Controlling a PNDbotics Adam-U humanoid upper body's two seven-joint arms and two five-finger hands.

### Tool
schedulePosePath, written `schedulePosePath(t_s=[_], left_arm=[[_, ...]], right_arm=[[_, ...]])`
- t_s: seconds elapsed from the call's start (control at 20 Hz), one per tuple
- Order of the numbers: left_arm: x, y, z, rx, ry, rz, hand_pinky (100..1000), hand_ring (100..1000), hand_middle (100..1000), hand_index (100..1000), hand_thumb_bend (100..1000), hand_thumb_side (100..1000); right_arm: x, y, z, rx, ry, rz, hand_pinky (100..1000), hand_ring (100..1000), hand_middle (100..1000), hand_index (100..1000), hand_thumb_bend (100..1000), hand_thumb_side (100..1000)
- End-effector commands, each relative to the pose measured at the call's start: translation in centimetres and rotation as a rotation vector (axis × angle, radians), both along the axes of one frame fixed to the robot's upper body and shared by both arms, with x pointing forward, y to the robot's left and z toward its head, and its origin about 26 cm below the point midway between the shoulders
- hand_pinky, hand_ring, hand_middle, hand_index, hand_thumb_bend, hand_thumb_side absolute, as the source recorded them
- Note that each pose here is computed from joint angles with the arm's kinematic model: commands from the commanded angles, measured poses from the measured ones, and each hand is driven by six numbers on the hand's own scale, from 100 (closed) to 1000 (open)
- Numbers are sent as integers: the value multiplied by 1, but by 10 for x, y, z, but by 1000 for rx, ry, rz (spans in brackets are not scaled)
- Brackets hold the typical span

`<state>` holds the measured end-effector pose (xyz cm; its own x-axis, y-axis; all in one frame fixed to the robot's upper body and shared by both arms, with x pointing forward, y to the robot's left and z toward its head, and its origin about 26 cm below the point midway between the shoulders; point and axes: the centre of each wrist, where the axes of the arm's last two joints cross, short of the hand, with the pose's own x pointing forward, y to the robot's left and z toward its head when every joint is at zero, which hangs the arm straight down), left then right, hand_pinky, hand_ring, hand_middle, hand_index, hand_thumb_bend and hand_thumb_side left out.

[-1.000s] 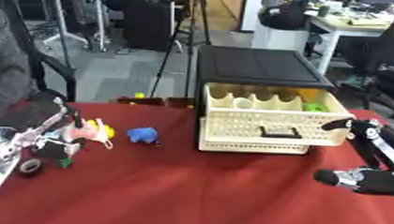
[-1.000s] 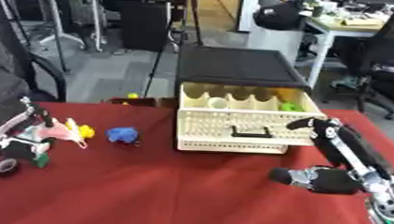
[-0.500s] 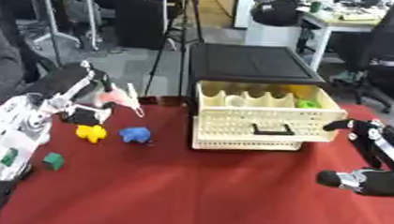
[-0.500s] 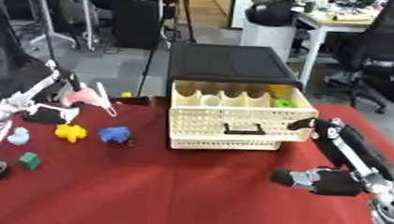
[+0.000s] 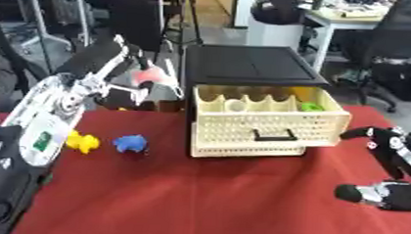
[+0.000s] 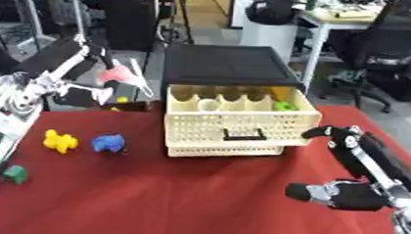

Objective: Pick up objects from table and place into drawer.

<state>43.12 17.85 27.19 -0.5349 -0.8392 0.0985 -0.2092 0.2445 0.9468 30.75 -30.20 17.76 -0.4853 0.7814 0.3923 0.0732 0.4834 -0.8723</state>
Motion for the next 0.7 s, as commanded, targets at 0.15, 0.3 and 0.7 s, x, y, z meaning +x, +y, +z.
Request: schedulePosePath(t_s=[0.15,0.3,0.7], left_arm=[[1,-15,13,-11,-49,-28,264,105,100,257,122,100],[4,-22,9,-9,-47,-29,268,108,100,262,124,100],[17,-31,-8,5,-46,18,344,205,180,374,162,100]], right_arm=[[0,3,15,-19,-39,30,100,100,100,769,1000,808],[0,6,19,-22,-49,45,100,100,100,768,1000,808],[1,14,30,-29,-76,83,100,100,100,768,1000,807]])
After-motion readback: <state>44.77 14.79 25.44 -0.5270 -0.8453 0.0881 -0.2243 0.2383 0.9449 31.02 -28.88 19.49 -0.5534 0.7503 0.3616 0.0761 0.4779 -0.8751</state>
